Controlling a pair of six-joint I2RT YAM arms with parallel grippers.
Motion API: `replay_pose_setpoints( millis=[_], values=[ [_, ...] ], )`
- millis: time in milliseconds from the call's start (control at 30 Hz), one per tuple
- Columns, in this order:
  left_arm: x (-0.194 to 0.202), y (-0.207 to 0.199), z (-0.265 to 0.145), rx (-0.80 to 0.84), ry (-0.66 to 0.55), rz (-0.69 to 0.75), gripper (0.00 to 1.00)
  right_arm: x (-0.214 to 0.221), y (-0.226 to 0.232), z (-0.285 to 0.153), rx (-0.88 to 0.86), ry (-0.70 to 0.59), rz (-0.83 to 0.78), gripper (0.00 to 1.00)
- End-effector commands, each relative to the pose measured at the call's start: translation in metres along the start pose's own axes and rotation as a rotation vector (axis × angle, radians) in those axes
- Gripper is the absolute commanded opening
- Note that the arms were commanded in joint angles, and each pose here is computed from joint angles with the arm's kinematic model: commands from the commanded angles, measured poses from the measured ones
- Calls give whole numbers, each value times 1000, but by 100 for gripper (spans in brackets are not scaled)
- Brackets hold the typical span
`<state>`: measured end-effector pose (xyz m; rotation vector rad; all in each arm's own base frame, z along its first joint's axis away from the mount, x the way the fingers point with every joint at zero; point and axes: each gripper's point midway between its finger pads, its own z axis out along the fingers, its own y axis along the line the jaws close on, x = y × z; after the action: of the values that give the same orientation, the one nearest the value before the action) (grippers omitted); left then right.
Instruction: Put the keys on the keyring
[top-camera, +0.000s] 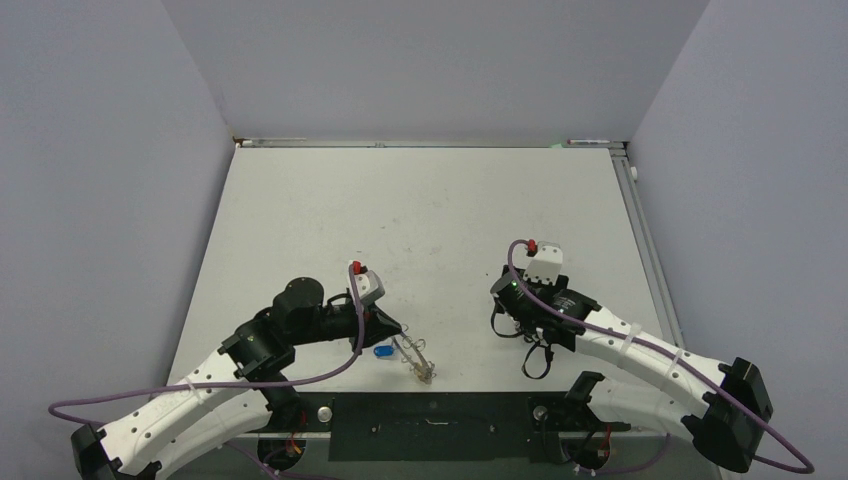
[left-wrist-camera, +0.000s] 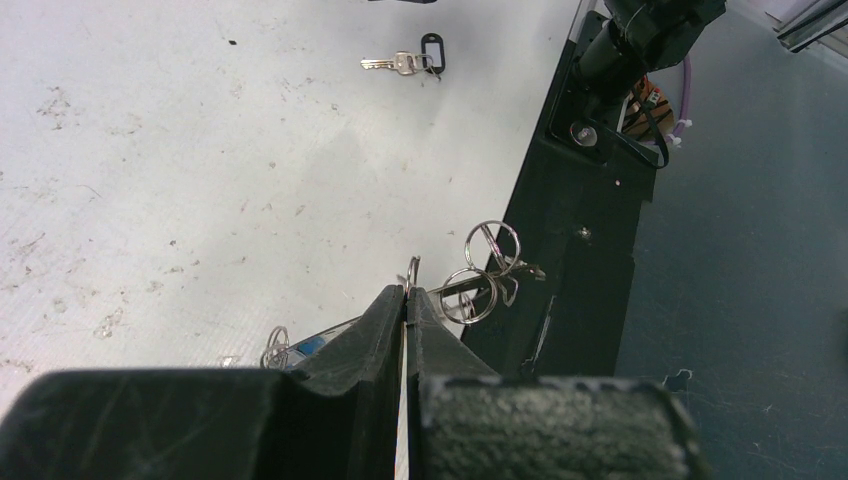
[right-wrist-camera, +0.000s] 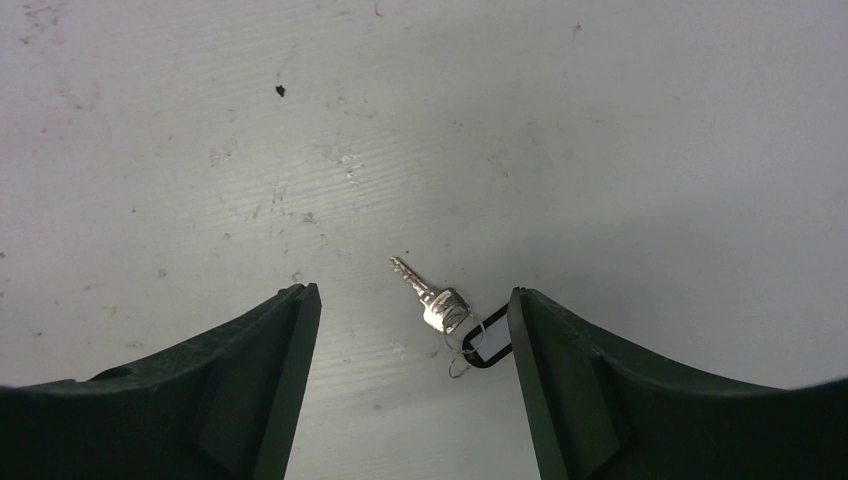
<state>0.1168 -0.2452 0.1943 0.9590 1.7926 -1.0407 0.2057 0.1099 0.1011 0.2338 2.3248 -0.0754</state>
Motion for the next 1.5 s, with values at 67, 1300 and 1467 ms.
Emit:
replay_pose_setpoints(
  millis=[67, 1300, 1467],
  values=[
    [-35, -8, -7, -3, -101, 54, 0, 30, -5, 13, 56, 114, 49, 69],
    [-30, -15, -7, 15, -109, 75, 0, 85, -18, 30, 166, 94, -10, 38],
    [-29, -15, -7, 15, -105, 76, 0, 84, -16, 31, 158, 87, -17, 33]
  ],
)
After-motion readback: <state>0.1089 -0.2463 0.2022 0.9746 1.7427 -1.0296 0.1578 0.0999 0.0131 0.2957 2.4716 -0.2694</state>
